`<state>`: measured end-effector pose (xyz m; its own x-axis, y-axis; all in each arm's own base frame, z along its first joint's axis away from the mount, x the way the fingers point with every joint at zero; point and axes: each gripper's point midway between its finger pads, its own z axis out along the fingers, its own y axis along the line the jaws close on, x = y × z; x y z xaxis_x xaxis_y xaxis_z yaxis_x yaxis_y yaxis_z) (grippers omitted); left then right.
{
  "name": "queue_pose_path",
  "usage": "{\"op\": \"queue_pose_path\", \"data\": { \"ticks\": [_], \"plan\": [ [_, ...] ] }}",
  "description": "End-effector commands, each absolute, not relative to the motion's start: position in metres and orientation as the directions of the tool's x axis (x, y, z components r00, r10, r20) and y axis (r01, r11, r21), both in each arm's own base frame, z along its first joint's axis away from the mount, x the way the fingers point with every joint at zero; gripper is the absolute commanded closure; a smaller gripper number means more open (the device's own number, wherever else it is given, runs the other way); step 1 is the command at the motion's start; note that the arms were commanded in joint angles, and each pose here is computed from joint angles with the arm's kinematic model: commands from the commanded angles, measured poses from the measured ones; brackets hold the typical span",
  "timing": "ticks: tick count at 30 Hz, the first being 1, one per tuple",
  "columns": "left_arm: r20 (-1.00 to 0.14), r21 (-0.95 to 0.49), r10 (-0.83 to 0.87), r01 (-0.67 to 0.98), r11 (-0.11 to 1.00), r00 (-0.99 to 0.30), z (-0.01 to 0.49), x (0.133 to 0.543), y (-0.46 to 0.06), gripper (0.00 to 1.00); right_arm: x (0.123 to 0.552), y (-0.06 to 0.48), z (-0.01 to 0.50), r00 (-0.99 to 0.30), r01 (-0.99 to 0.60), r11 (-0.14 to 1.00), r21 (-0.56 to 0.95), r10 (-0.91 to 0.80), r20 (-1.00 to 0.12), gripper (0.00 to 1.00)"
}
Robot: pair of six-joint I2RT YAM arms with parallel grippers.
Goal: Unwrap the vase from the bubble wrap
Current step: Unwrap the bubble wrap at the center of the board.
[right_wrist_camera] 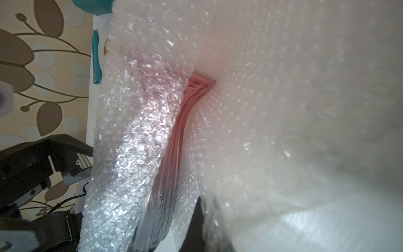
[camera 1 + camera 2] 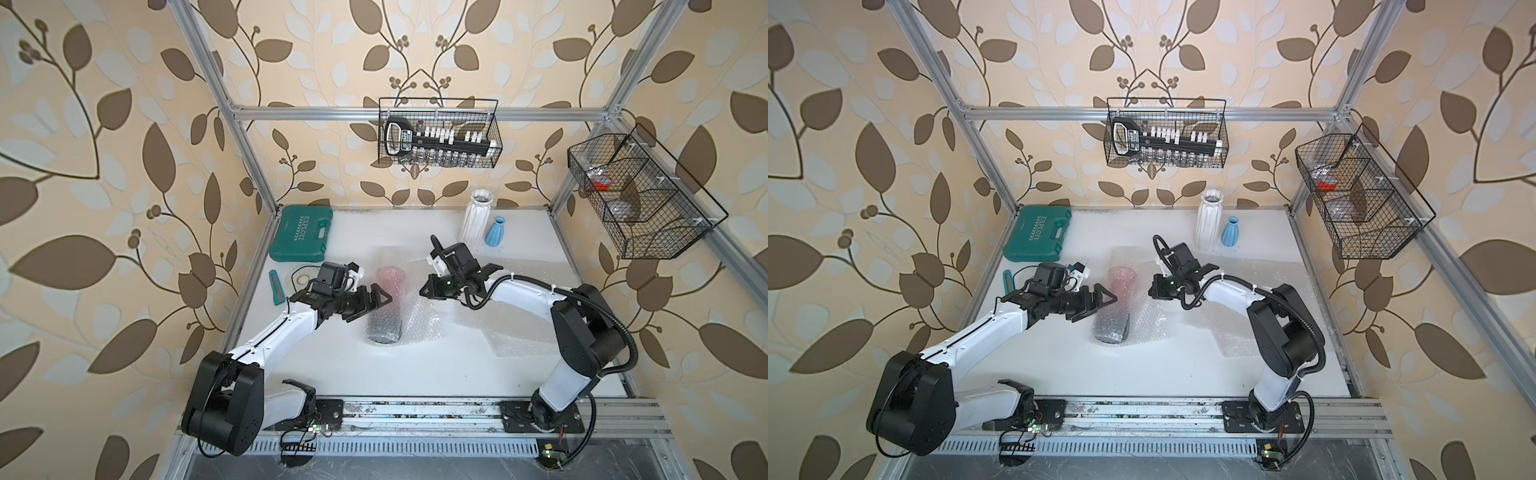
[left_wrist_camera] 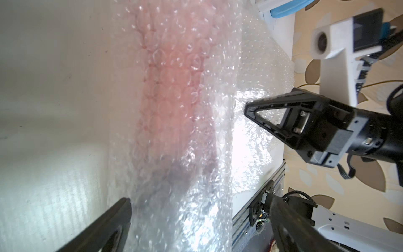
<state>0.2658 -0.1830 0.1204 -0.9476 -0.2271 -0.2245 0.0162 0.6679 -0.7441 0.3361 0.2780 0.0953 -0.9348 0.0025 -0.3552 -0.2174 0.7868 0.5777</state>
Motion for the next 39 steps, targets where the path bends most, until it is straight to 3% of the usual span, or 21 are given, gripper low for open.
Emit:
{"op": "queue_pose_path", "data": {
  "ticks": [1, 11, 22, 34, 39],
  "plan": [
    [-0.182, -0.775, -0.210, 0.008, 0.632, -0.961, 0.117, 0.259, -0.191, 0.01, 0.347, 0.278, 0.132, -0.898, -0.266, 0.783, 0.562, 0.010, -0.439, 1.00],
    [-0.126, -0.805, -0.208, -0.023, 0.593, -0.970, 0.112, 0.255, -0.197, 0.01, 0.349, 0.276, 0.162, -0.871, -0.302, 0.781, 0.547, 0.008, -0.492, 1.00],
    [-0.173, -0.711, -0.223, -0.035, 0.702, -0.959, 0.107, 0.259, -0.178, 0.01, 0.354, 0.270, 0.183, -0.841, -0.317, 0.813, 0.489, -0.001, -0.542, 1.00],
    [-0.079, -0.804, -0.184, -0.046, 0.593, -0.980, 0.104, 0.254, -0.200, 0.01, 0.356, 0.267, 0.210, -0.804, -0.341, 0.820, 0.461, 0.000, -0.595, 1.00],
    [-0.093, -0.779, -0.194, -0.050, 0.625, -0.977, 0.103, 0.256, -0.195, 0.01, 0.356, 0.265, 0.217, -0.795, -0.343, 0.822, 0.455, 0.005, -0.607, 1.00]
  ]
}}
